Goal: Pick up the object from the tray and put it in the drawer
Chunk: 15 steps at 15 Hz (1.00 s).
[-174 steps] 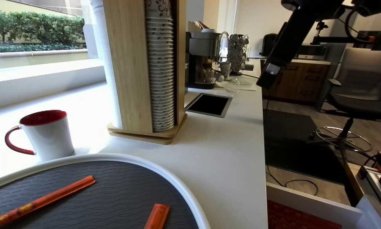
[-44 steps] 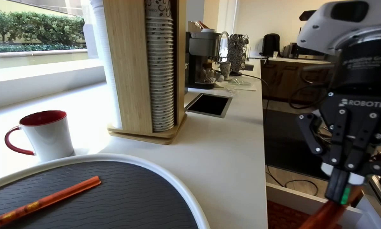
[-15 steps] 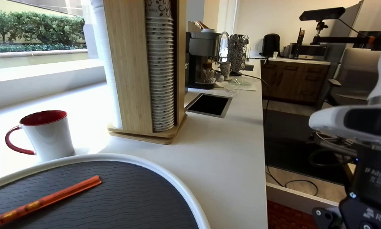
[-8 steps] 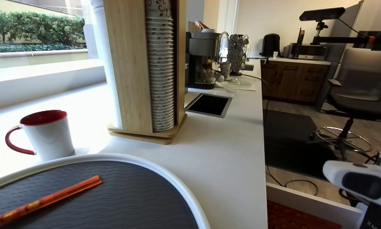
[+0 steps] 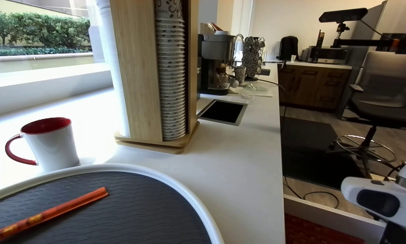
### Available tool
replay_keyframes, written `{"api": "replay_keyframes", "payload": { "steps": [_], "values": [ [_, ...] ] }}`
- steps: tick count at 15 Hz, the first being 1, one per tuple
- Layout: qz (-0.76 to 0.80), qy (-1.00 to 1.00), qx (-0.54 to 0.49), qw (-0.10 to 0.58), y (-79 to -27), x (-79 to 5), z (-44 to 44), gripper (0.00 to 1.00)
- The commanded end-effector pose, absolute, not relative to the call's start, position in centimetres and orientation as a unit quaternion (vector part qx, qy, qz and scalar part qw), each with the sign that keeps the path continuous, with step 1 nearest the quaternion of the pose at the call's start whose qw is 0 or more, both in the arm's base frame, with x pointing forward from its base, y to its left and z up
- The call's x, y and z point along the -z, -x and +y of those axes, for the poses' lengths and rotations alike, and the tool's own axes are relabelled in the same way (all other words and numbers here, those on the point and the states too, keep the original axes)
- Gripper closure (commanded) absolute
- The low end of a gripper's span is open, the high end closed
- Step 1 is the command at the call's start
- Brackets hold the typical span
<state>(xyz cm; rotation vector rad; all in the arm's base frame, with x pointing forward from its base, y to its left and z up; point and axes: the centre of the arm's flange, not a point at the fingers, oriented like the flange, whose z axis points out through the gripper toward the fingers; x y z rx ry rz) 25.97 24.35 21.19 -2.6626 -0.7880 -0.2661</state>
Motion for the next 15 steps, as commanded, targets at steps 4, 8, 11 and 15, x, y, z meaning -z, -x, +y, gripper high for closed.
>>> {"api": "replay_keyframes", "payload": {
  "steps": [4, 8, 11, 15],
  "values": [
    [-0.259, 0.945, 0.087, 0.18, -26.1, -21.4, 24.4, 1.0],
    [-0.212, 0.958, 0.023, 0.19, -25.0, -19.8, 24.6, 1.0],
    [-0.154, 0.968, -0.03, 0.194, -23.2, -17.9, 24.1, 1.0],
    [-0.059, 0.976, -0.077, 0.197, -22.5, -16.1, 22.3, 1.0]
  ]
}}
